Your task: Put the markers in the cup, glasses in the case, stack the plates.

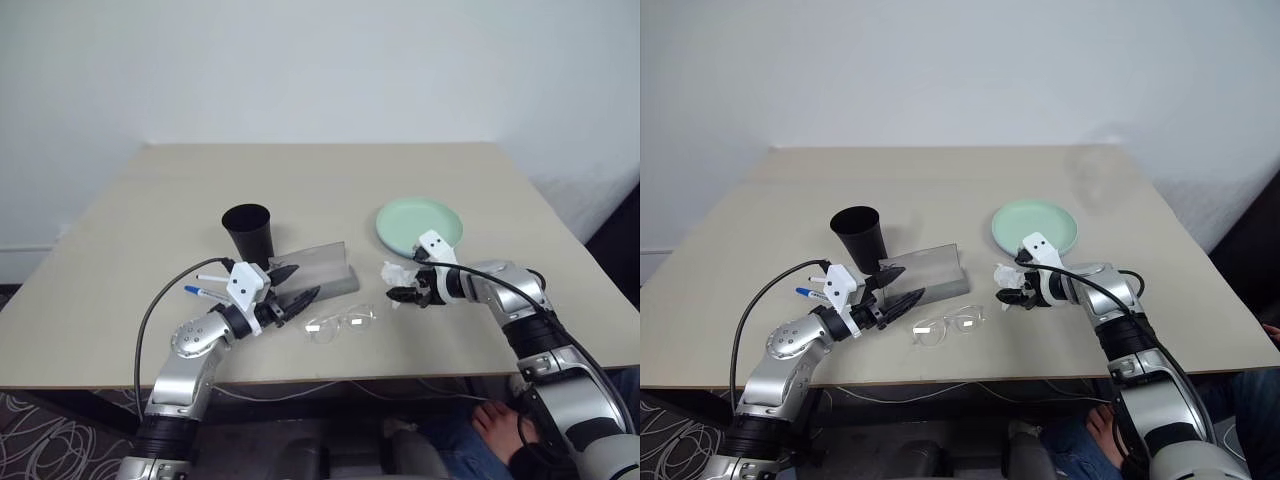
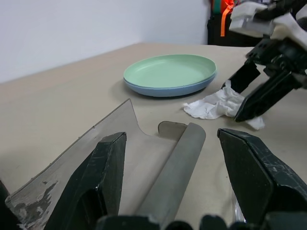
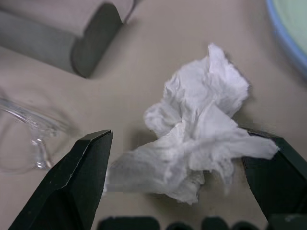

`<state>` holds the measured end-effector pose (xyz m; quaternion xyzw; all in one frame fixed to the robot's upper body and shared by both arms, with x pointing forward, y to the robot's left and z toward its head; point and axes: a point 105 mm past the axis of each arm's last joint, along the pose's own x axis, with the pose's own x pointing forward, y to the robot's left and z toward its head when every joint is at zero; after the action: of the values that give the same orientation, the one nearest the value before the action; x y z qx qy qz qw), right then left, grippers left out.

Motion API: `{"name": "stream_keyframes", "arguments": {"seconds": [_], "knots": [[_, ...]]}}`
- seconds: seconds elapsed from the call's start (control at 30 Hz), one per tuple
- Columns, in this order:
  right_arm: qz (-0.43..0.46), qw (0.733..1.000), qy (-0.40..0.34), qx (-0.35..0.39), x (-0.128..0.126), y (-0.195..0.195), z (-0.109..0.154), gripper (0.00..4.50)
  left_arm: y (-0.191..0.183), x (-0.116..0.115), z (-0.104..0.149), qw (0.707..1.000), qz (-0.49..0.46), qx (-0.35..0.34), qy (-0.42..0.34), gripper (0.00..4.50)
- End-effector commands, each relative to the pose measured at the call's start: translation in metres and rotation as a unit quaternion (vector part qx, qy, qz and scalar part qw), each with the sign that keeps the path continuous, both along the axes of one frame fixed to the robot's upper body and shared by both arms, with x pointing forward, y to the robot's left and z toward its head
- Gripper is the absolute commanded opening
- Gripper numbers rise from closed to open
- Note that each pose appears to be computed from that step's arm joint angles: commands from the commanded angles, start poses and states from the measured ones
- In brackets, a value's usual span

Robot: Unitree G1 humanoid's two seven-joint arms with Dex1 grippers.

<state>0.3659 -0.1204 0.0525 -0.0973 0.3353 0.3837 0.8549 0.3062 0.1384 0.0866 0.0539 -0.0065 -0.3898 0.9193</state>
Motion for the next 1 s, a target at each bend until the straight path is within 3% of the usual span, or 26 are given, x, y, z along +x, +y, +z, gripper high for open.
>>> {"name": "stream_keyframes", "arguments": {"seconds": [0.03, 0.3, 0.33, 0.43, 0.63, 0.83, 1.0], "knots": [[0.018, 0.998, -0.047, -0.022, 0.010, 0.001, 0.015, 3.07, 0.000, 0.001, 0.014, 1.000, 0.001, 0.000, -0.027, 3.22], [0.035, 0.996, -0.082, -0.017, 0.014, 0.002, 0.032, 0.19, 0.000, 0.001, 0.014, 1.000, 0.002, 0.000, -0.028, 3.22], [0.040, 0.995, -0.089, -0.009, 0.014, 0.004, 0.038, 0.06, 0.001, 0.001, 0.014, 1.000, 0.002, 0.001, -0.028, 3.22], [0.048, 0.991, -0.120, 0.016, 0.020, 0.006, 0.065, 0.06, 0.001, 0.001, 0.014, 1.000, 0.001, 0.001, -0.027, 3.22], [-0.029, 0.982, -0.184, 0.023, 0.058, -0.011, 0.106, 0.06, 0.001, 0.001, 0.014, 1.000, -0.001, 0.002, -0.027, 3.22], [-0.103, 0.975, -0.199, -0.011, 0.091, -0.029, 0.096, 0.06, 0.000, 0.003, 0.016, 1.000, -0.003, 0.003, -0.029, 3.22], [-0.133, 0.973, -0.190, -0.003, 0.097, -0.036, 0.088, 1.31, 0.004, 0.004, 0.020, 0.999, 0.004, 0.007, -0.035, 3.22]]}}
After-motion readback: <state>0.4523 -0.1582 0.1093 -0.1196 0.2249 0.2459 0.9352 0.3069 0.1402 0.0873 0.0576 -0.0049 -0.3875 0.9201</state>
